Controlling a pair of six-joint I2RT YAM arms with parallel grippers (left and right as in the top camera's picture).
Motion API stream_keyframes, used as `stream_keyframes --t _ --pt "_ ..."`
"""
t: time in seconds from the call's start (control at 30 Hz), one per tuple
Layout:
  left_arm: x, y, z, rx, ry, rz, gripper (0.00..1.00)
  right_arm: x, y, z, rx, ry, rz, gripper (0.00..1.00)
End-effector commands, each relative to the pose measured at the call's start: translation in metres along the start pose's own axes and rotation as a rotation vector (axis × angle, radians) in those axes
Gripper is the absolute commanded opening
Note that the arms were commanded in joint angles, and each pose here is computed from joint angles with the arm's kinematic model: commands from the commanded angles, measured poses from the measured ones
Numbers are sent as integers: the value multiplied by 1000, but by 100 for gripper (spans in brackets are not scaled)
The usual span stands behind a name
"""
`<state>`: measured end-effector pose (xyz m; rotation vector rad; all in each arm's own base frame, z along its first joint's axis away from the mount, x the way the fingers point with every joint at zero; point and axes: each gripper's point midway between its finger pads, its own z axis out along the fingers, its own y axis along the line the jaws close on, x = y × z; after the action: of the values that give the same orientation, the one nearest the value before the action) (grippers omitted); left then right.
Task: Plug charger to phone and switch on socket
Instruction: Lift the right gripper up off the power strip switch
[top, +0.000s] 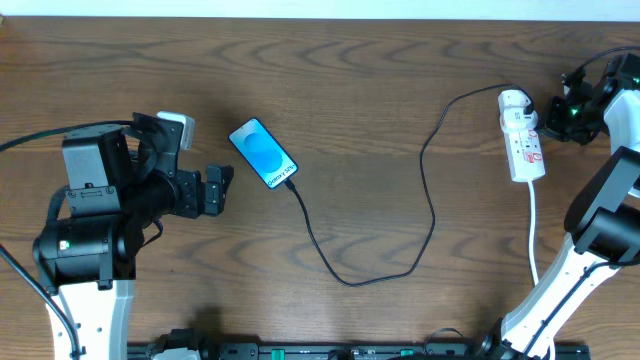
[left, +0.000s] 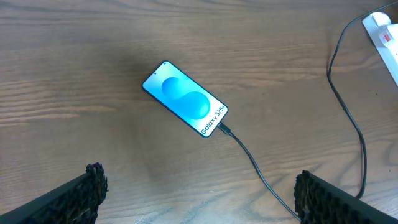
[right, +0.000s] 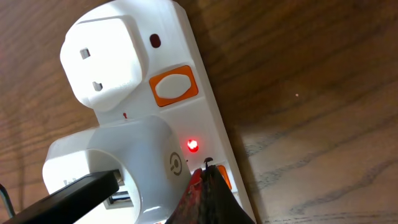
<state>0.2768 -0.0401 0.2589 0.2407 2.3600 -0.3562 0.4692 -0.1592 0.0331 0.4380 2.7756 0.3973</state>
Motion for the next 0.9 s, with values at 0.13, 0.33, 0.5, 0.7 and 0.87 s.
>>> stream_keyframes --t 0.13,0.33,0.5,0.7,0.87 --pt "-1 0 0 6 -1 10 98 -10 43 -17 -153 -49 -73 1" --pt "-1 0 0 6 -1 10 98 -17 29 -42 -138 -97 -32 1" --pt "-1 0 0 6 -1 10 98 -24 28 -84 -121 -167 -32 1" --pt "-1 0 0 6 -1 10 98 -22 50 -136 -118 -230 -65 1" --pt "-1 0 0 6 -1 10 98 -13 77 -168 -126 -255 -104 1"
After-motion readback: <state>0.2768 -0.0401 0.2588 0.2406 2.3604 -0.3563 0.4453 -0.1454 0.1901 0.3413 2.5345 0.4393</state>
